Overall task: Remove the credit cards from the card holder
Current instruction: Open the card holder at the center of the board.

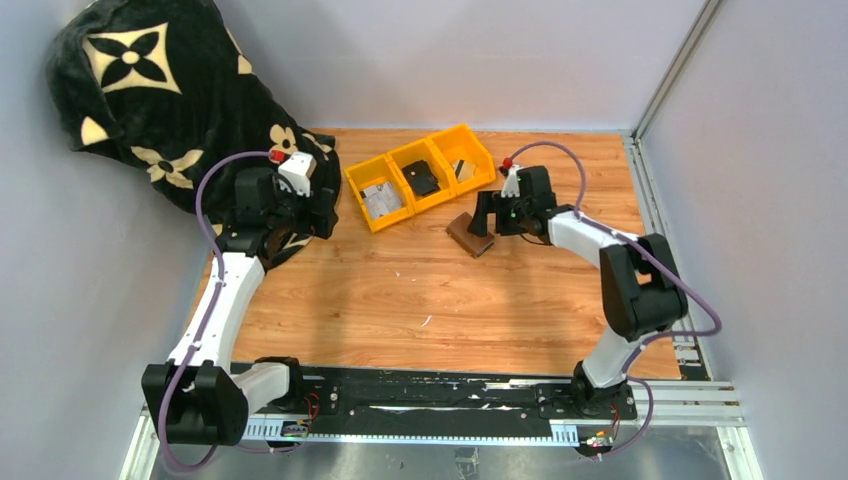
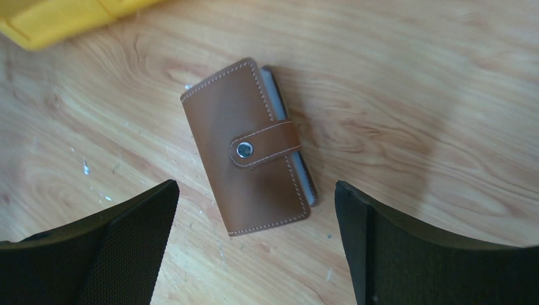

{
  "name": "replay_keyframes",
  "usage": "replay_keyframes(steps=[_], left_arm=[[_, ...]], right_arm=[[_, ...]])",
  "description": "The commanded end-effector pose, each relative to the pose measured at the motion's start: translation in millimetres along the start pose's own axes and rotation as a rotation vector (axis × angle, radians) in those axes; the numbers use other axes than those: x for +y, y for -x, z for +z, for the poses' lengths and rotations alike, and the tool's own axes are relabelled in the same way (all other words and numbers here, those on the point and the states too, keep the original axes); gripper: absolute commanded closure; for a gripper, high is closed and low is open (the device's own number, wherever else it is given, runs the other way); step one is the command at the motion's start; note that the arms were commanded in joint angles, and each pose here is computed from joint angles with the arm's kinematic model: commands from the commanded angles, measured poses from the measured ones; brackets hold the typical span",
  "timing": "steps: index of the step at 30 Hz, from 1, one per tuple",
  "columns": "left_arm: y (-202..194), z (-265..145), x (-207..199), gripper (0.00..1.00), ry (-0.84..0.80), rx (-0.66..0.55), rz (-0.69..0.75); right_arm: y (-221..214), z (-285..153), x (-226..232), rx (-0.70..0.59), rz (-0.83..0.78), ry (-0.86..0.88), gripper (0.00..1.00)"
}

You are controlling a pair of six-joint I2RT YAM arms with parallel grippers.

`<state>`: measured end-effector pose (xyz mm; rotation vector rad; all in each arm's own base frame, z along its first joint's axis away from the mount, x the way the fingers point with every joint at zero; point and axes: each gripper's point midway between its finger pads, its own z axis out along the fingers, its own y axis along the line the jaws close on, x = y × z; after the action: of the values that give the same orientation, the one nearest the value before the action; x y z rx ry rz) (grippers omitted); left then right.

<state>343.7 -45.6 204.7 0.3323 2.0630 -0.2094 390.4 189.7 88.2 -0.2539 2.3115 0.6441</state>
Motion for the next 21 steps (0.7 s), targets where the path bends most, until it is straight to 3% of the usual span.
replay_keyframes(steps=[1,10,16,21], left_arm=[[-10,-16,-15,0.00,-0.071,0.055,0.000],[2,-36,-32,0.00,-0.145,0.007,0.027],[4,-43,-38,0.00,-0.171,0.006,0.030],[7,-45,-37,0.00,-0.164,0.001,0.036]], right_arm=[[-33,15,14,0.160,-0.062,0.050,0.04],[-49,37,4,0.212,-0.236,-0.143,0.04],[-41,29,-11,0.240,-0.392,-0.357,0.04],[-38,27,-12,0.252,-0.447,-0.355,0.03]])
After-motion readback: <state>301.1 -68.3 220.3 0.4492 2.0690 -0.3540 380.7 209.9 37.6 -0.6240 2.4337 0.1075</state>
